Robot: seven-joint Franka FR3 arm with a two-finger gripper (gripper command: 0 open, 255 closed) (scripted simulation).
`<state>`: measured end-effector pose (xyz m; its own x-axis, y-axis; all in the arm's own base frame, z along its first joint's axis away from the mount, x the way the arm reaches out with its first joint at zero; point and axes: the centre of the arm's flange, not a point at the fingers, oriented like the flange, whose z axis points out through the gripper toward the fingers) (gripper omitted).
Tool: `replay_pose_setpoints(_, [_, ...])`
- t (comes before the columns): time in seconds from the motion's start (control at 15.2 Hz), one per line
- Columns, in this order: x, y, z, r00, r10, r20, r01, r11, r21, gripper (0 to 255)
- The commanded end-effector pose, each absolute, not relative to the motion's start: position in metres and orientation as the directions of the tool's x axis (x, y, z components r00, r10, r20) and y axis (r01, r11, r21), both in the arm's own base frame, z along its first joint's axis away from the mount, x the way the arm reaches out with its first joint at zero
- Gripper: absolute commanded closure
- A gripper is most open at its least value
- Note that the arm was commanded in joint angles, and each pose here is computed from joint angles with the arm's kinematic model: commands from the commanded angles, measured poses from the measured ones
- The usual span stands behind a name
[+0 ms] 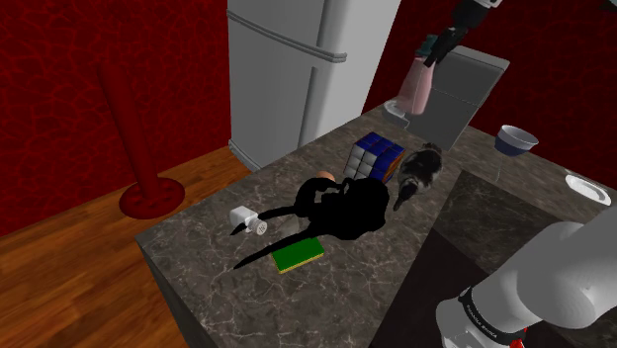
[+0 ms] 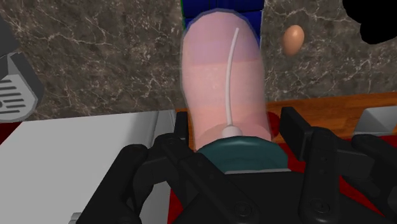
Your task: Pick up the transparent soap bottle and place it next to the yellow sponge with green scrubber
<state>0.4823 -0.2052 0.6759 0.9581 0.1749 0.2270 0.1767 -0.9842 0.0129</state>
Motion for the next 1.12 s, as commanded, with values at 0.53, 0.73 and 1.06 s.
replay_pose_setpoints(0.53, [0.446, -0.076, 0.672, 0.958, 0.175, 0.227, 0.176, -0.984, 0.014, 255])
replay_pose_setpoints(0.73, [0.435, -0.038, 0.672, 0.958, 0.175, 0.227, 0.176, -0.984, 0.014, 255])
replay_pose_setpoints(1.06, [0.416, 0.025, 0.672, 0.958, 0.175, 0.227, 0.176, -0.984, 0.014, 255])
